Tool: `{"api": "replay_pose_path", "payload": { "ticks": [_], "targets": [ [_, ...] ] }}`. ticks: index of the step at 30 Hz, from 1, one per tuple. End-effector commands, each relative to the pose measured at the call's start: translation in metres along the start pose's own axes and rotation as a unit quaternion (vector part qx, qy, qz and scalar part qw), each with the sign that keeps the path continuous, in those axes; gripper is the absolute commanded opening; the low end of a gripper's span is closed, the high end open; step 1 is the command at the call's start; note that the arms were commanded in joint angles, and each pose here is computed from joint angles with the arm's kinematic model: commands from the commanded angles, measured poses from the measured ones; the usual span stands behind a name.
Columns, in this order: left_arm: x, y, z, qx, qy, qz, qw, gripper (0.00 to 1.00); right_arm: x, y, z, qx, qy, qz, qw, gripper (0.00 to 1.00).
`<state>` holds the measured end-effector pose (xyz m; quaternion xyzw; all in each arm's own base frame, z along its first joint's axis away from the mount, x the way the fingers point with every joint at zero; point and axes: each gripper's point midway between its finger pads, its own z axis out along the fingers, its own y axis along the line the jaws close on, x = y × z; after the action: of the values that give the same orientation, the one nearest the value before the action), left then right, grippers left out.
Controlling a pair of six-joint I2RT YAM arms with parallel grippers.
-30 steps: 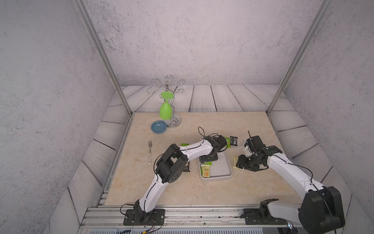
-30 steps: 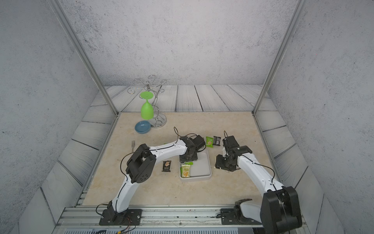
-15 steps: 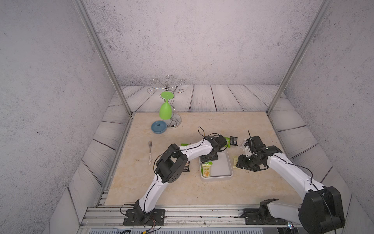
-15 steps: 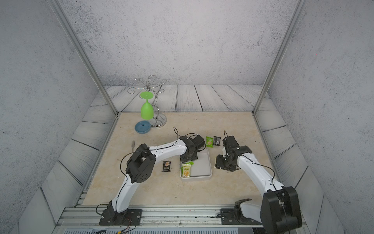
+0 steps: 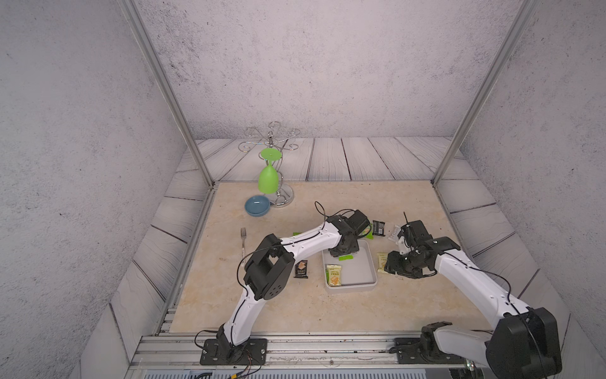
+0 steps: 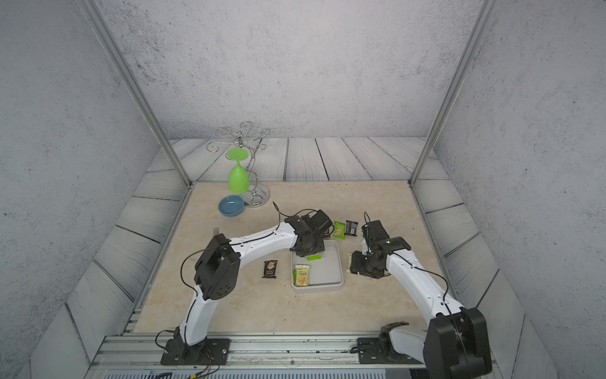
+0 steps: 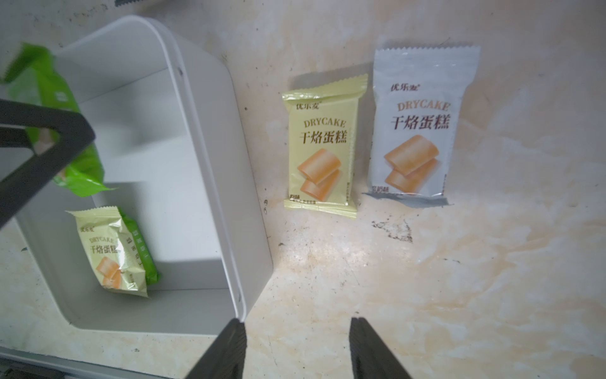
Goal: Take the cookies out of the storage box
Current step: Pick up the cookie from the storage box, then place the cookie at the center of the board.
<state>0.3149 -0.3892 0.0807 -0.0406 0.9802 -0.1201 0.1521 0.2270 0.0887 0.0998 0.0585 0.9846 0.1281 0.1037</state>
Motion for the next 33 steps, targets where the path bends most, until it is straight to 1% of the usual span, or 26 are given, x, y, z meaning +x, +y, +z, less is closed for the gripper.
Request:
{"api": "replay_pose_path", "payload": {
  "ticks": [1,5,8,11,16,28,33],
  "targets": [
    [-0.009,-0.003,-0.027,0.023,-0.021,0.007,0.999,0.45,-0.002,0.0,-0.011,0.002,-0.011,0.01,1.0,0.56],
    [-0.011,0.007,-0.045,0.025,-0.038,0.013,0.999,0.45,-0.003,0.009,-0.012,-0.023,-0.012,0.018,0.999,0.56],
    [-0.009,0.023,-0.058,0.016,-0.049,0.019,0.998,0.45,-0.005,0.015,-0.012,-0.038,-0.011,0.029,0.999,0.56],
    [-0.007,0.043,-0.068,0.002,-0.058,0.02,0.998,0.45,-0.006,0.02,-0.011,-0.049,-0.01,0.036,0.998,0.56],
    [0.004,0.087,-0.08,-0.029,-0.064,0.015,0.997,0.45,-0.009,0.031,-0.008,-0.063,-0.007,0.04,0.997,0.56],
    [0.04,0.211,-0.087,-0.107,-0.051,-0.027,0.993,0.46,-0.015,0.064,0.005,-0.058,0.005,0.011,0.998,0.56],
    [0.051,0.244,-0.08,-0.131,-0.048,-0.03,0.99,0.46,-0.016,0.068,0.01,-0.048,0.011,0.005,0.999,0.56]
  ]
}}
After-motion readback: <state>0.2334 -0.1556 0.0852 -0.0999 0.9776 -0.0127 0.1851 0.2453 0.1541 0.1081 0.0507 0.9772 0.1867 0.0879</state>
